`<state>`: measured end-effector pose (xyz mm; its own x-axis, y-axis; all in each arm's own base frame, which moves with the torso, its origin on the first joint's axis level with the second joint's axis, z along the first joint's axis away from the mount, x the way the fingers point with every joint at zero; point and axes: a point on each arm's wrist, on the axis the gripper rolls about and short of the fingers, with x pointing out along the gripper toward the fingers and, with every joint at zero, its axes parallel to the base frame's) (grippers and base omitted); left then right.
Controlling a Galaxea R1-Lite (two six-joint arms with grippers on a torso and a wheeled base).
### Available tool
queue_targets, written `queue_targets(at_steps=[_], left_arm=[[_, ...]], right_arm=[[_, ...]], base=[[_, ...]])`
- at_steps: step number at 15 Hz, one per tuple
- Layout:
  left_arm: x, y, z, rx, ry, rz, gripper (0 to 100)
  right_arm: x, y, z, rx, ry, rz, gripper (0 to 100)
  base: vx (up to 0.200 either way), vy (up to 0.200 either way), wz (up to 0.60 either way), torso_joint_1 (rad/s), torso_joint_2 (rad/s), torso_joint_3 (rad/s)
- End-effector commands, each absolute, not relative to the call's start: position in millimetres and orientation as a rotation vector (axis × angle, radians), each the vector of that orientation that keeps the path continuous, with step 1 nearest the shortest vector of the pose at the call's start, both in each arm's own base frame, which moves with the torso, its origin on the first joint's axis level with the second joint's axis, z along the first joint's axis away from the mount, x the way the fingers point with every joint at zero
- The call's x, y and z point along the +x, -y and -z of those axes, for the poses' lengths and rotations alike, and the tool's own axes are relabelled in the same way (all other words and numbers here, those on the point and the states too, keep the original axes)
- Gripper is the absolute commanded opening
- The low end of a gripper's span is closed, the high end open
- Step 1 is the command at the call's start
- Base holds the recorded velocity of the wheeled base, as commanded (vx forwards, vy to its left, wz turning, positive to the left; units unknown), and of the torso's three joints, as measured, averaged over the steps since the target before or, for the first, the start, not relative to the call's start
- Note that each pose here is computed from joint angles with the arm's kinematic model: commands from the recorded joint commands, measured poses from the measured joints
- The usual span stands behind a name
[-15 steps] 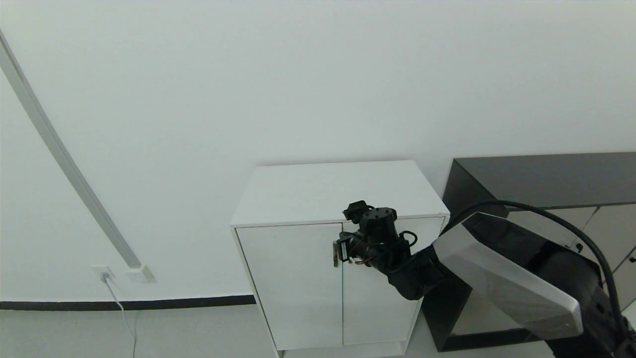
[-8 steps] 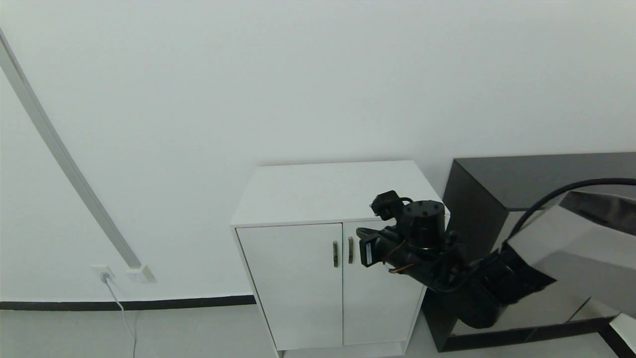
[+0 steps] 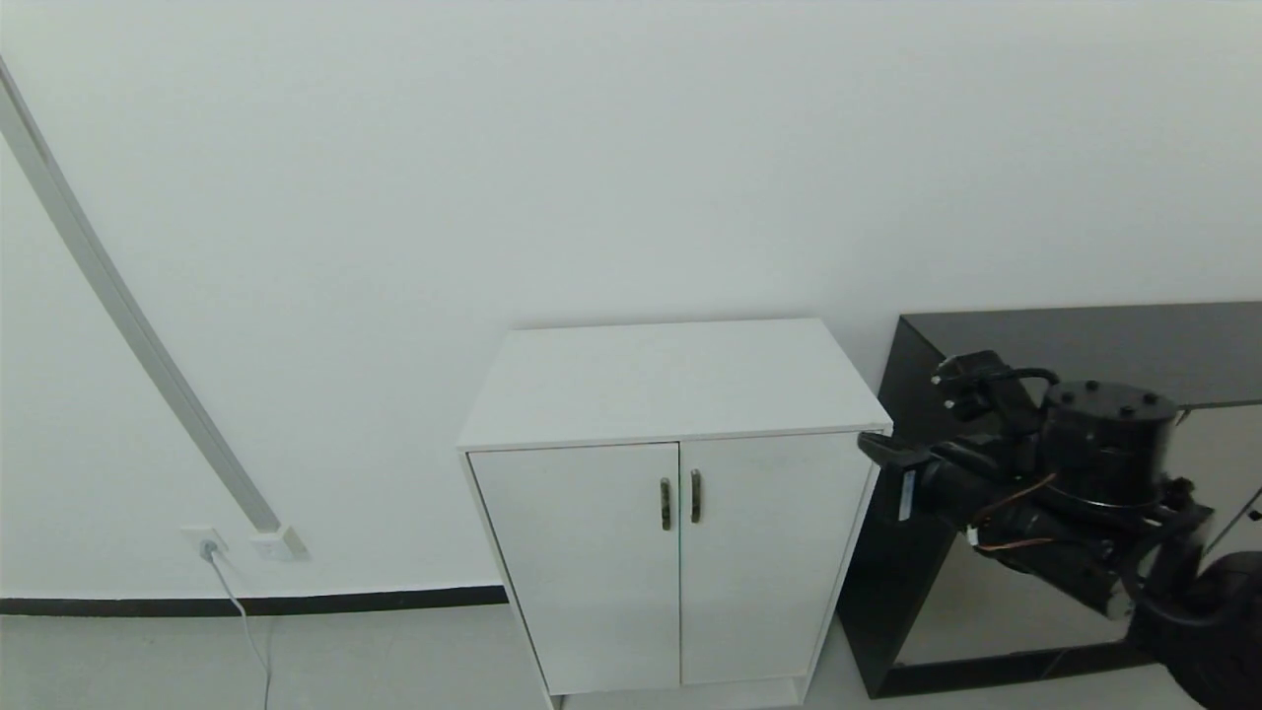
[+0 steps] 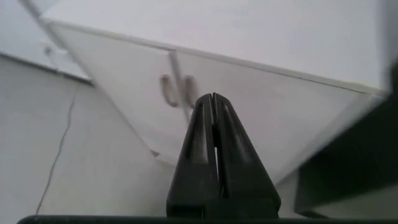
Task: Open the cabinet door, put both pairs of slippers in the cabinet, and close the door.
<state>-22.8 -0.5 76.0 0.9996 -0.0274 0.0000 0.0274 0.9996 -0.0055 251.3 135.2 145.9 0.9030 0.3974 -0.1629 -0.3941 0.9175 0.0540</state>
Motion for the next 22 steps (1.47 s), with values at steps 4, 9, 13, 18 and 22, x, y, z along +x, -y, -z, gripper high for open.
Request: queue_targets(at_steps=[4, 9, 13, 18, 22], left_arm=[[-22.7, 0.6, -76.0, -0.008, -0.002, 0.028, 0], [-22.7, 0.5, -76.0, -0.009, -0.002, 0.026, 0], [-22.7, 0.5, -76.0, -0.009, -0.002, 0.026, 0], [-22.7, 0.5, -76.0, -0.011, -0.002, 0.026, 0], [-22.7, 0.5, -76.0, -0.011, -0.002, 0.026, 0]], right_arm=[[196.4, -50.1, -175.2, -0.039, -0.110, -0.176, 0], [123.0, -10.4, -195.2, -0.049, -0.136, -0.018, 0], [73.3, -2.5, -192.2, -0.077, -0.154, 0.018, 0], [35.3, -0.4, -168.6, -0.077, -0.169, 0.010, 0], [18.7, -0.1, -133.3, -0.074, -0.189, -0.023, 0]], base=[[0.000, 0.000, 0.00, 0.000, 0.00, 0.000], [0.000, 0.000, 0.00, 0.000, 0.00, 0.000], [0.000, 0.000, 0.00, 0.000, 0.00, 0.000], [0.000, 0.000, 0.00, 0.000, 0.00, 0.000], [0.000, 0.000, 0.00, 0.000, 0.00, 0.000]])
